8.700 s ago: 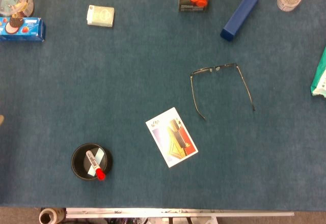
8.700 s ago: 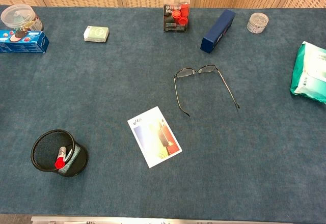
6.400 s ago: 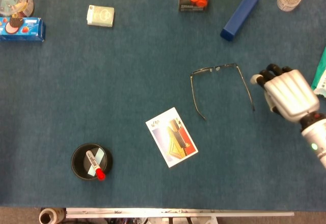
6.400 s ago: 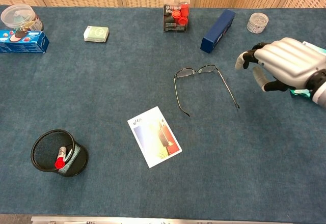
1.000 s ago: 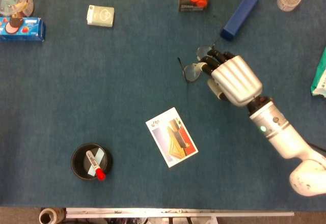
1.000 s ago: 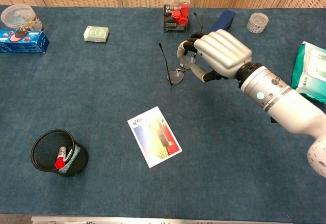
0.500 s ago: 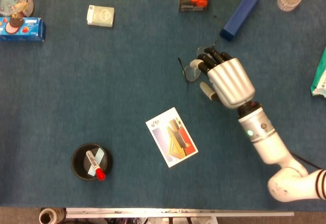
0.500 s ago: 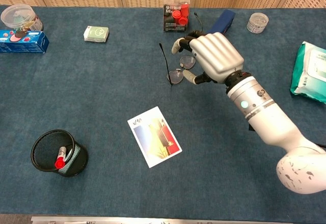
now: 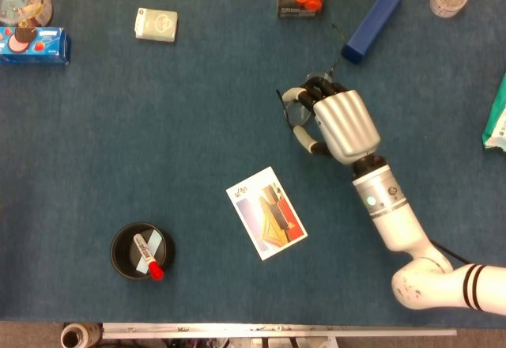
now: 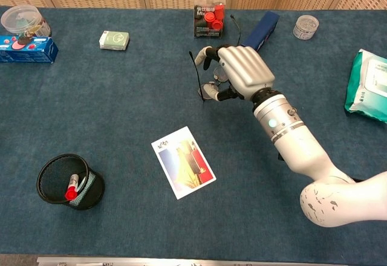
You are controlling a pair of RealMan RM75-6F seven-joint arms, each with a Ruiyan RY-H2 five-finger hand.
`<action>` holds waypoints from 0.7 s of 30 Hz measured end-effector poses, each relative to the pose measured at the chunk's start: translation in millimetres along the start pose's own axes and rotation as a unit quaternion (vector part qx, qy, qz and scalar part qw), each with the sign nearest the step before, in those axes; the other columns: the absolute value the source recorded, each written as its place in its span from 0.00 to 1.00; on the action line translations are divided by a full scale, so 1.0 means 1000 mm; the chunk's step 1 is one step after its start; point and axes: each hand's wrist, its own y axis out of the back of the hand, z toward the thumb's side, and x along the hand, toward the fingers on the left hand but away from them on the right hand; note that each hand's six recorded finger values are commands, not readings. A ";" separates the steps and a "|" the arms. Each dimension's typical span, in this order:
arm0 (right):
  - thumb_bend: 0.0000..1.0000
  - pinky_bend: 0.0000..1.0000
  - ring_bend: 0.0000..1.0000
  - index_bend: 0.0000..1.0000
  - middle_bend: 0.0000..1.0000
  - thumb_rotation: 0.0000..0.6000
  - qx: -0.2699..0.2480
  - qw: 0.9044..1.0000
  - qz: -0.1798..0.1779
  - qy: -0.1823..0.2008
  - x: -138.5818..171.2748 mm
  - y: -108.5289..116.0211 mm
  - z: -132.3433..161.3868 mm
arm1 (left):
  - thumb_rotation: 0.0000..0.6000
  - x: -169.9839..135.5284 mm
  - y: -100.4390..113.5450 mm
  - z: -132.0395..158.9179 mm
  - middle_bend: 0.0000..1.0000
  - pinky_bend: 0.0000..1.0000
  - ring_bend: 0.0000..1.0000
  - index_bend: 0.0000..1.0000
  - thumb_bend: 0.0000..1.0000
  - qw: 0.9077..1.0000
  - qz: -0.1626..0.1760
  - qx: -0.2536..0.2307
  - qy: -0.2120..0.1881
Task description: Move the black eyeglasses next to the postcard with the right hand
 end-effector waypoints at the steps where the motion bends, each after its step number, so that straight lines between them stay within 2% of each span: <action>1: 0.29 0.42 0.28 0.36 0.44 1.00 -0.004 1.000 0.001 0.001 0.000 0.000 0.001 | 1.00 0.000 0.000 0.000 0.46 0.46 0.38 0.57 0.00 1.000 0.000 0.001 0.000; 21: 0.29 0.42 0.29 0.39 0.44 1.00 -0.044 0.998 0.034 0.007 -0.012 -0.022 0.006 | 1.00 -0.002 -0.001 0.002 0.46 0.46 0.38 0.57 0.00 1.000 -0.003 0.002 -0.006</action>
